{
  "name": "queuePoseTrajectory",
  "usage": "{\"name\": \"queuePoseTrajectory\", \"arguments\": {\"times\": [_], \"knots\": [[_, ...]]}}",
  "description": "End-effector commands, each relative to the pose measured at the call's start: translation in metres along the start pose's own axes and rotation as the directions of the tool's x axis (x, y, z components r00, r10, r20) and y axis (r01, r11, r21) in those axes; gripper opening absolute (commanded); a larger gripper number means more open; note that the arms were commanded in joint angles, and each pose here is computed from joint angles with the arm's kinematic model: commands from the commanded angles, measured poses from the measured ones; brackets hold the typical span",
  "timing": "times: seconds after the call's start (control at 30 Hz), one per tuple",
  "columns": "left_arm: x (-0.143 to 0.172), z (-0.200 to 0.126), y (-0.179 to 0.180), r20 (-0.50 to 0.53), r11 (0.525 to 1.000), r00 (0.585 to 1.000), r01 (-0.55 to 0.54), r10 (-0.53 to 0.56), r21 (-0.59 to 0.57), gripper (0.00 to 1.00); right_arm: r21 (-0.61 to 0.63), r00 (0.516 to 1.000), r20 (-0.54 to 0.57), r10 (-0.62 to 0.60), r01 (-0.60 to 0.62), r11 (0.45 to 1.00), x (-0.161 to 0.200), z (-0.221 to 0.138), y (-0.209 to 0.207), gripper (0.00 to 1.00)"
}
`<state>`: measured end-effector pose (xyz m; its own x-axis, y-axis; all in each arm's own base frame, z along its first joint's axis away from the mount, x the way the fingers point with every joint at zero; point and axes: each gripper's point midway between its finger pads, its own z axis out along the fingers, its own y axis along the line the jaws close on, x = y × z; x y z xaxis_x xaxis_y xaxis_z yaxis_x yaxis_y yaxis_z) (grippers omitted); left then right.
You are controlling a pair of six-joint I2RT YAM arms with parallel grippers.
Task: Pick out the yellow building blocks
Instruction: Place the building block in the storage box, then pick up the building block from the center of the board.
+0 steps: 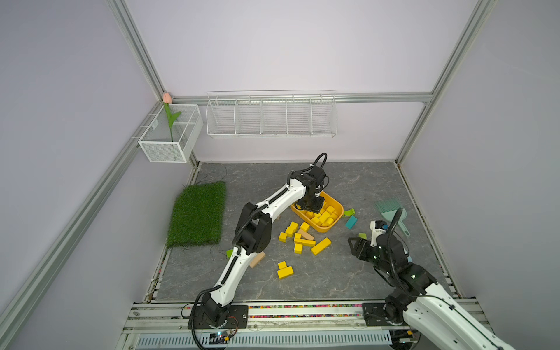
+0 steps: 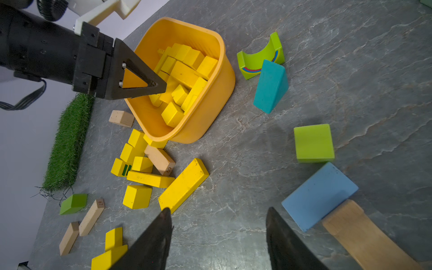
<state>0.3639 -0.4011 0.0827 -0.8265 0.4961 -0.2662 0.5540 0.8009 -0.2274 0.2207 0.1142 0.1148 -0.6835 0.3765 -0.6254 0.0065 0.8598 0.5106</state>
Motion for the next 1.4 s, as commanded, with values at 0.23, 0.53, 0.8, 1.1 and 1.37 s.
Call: {"name": "queuePoseTrajectory", "arguments": {"times": [0.23,0.53,0.8,1.1,1.37], "knots": [[0.039,-0.066,0.005,0.088,1.000,0.996,0.012,-0.011,-0.019,0.40,0.025,0.999,-0.038,0.004,-0.003,1.000,0.005,0.008,-0.003,0.65],[0.106,-0.069,0.030,0.074,0.997,0.995,0.067,-0.064,-0.046,0.40,0.029,0.998,-0.055,0.002,-0.001,1.000,0.006,0.012,-0.002,0.65],[0.143,-0.050,0.054,0.054,0.990,0.991,0.125,-0.121,-0.064,0.50,0.033,0.998,-0.067,0.001,0.001,0.999,0.007,0.014,-0.001,0.65],[0.144,-0.044,0.065,0.050,0.986,0.987,0.157,-0.154,-0.062,0.50,0.034,0.997,-0.071,0.001,0.001,0.999,0.007,0.015,0.000,0.65],[0.144,-0.039,0.077,0.043,0.977,0.981,0.190,-0.187,-0.092,0.50,0.035,0.997,-0.073,0.001,0.001,0.999,0.007,0.016,-0.001,0.65]]}}
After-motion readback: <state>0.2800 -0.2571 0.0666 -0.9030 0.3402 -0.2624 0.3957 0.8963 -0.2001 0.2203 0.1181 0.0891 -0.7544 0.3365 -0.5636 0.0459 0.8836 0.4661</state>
